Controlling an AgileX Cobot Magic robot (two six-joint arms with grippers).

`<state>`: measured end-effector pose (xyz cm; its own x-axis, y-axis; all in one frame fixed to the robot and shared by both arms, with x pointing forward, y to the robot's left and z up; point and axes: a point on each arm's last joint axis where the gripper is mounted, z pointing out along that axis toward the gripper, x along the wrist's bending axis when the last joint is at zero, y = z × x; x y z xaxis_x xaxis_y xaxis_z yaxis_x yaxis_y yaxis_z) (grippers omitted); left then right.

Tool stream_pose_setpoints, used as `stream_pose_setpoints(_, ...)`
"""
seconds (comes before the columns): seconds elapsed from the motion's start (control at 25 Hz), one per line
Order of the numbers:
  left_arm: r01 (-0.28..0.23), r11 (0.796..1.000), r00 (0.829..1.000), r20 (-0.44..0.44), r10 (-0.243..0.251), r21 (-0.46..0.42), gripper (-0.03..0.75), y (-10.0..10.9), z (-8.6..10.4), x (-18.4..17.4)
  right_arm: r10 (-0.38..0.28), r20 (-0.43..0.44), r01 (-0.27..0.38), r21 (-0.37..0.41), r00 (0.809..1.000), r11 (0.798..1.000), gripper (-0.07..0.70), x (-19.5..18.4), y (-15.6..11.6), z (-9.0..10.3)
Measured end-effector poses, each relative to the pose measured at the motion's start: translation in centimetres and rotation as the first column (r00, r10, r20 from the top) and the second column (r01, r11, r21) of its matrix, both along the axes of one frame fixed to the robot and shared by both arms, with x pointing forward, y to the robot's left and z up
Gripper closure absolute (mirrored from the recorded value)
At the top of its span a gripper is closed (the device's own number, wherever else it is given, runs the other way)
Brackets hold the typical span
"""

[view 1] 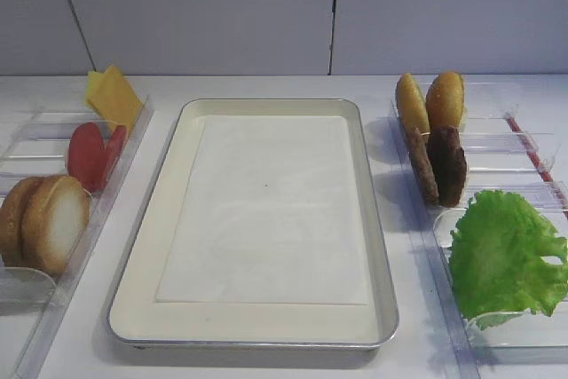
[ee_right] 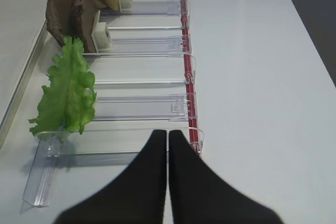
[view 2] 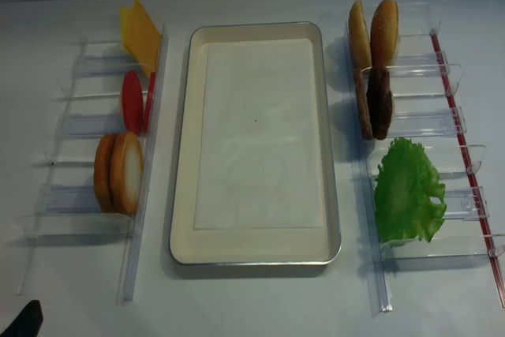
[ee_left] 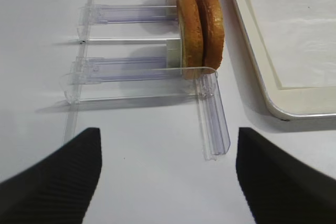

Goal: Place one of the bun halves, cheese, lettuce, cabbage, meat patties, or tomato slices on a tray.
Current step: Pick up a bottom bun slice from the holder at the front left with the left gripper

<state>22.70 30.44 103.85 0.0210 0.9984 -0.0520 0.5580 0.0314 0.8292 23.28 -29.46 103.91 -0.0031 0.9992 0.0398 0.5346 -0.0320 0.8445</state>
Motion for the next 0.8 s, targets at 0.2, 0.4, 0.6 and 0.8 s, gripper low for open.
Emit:
stream_pose_setpoints(0.2, 0.0, 1.0, 1.0, 0.0, 0.0, 0.0, 0.222, 0.0, 0.0, 0.0, 0.0, 0.0, 0.0, 0.0, 1.0, 1.0, 0.594, 0.0, 0.0, 0.0)
stream_pose_setpoints(0.4, 0.0, 1.0, 1.0, 0.0, 0.0, 0.0, 0.222, 0.0, 0.0, 0.0, 0.0, 0.0, 0.0, 0.0, 1.0, 1.0, 0.594, 0.0, 0.0, 0.0)
stream_pose_setpoints(0.6, 0.0, 1.0, 1.0, 0.0, 0.0, 0.0, 0.222, 0.0, 0.0, 0.0, 0.0, 0.0, 0.0, 0.0, 1.0, 1.0, 0.594, 0.0, 0.0, 0.0)
stream_pose_setpoints(0.8, 0.0, 1.0, 1.0, 0.0, 0.0, 0.0, 0.222, 0.0, 0.0, 0.0, 0.0, 0.0, 0.0, 0.0, 1.0, 1.0, 0.594, 0.0, 0.0, 0.0)
